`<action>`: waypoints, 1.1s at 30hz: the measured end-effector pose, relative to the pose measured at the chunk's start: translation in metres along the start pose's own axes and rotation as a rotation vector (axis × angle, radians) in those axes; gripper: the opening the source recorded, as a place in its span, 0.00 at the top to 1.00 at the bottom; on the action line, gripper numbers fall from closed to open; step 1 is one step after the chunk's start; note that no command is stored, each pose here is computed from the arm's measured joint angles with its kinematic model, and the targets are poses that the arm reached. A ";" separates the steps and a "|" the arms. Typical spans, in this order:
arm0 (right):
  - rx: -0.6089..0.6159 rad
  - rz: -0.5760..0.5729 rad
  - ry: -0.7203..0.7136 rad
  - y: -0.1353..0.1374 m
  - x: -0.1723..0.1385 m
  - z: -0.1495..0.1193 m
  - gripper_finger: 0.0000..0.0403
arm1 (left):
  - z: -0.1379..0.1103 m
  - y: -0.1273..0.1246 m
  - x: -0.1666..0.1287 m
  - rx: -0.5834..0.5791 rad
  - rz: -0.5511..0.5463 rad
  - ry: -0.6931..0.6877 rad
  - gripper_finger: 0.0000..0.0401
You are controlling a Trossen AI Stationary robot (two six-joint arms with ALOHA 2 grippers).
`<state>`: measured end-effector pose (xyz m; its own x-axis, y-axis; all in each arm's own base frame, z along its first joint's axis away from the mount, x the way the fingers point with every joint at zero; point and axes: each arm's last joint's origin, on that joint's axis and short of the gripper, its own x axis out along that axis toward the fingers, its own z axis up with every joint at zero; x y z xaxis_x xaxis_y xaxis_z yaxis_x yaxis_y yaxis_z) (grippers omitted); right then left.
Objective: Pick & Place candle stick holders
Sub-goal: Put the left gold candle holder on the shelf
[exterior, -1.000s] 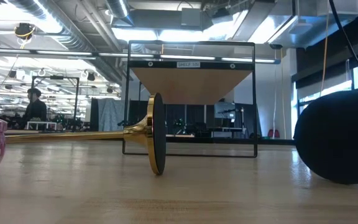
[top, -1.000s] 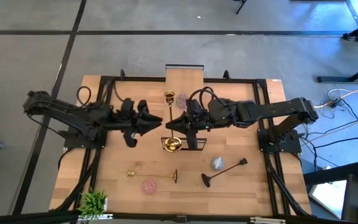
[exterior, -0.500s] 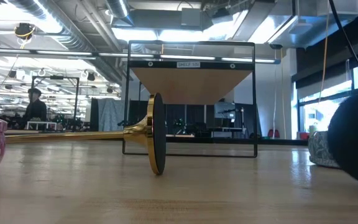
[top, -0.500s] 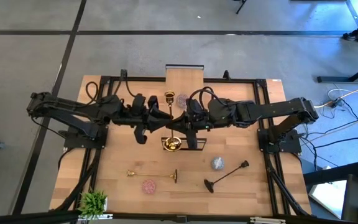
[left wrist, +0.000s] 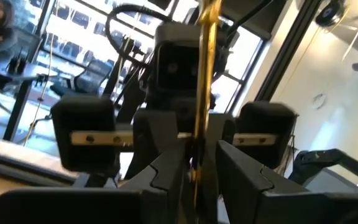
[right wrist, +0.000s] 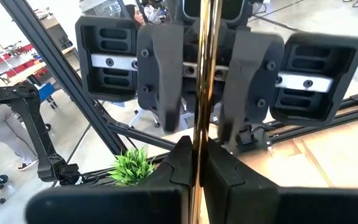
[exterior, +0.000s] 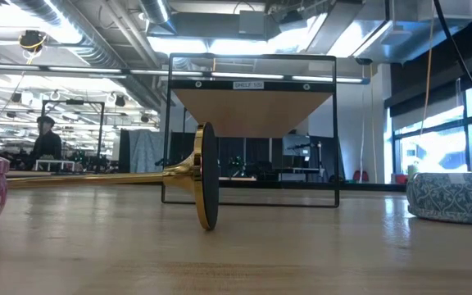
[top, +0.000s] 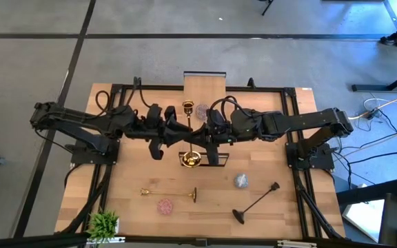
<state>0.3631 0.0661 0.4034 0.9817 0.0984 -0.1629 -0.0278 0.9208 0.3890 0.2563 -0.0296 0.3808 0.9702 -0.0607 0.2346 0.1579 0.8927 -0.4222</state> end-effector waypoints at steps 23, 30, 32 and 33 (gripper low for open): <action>-0.001 -0.007 0.008 0.000 0.000 -0.001 0.96 | -0.006 0.001 0.014 0.003 -0.038 -0.018 0.85; -0.002 -0.011 0.015 -0.001 0.000 -0.001 0.96 | -0.005 0.001 0.013 0.011 -0.037 -0.013 0.90; -0.002 -0.012 0.016 -0.001 0.000 -0.001 0.96 | -0.005 0.001 0.013 0.011 -0.036 -0.010 0.91; -0.002 -0.012 0.017 -0.001 0.000 -0.001 0.96 | -0.005 0.001 0.013 0.011 -0.034 -0.007 0.92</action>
<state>0.3628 0.0660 0.4018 0.9786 0.0936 -0.1830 -0.0163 0.9228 0.3848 0.2703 -0.0317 0.3787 0.9630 -0.0883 0.2546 0.1889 0.8950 -0.4042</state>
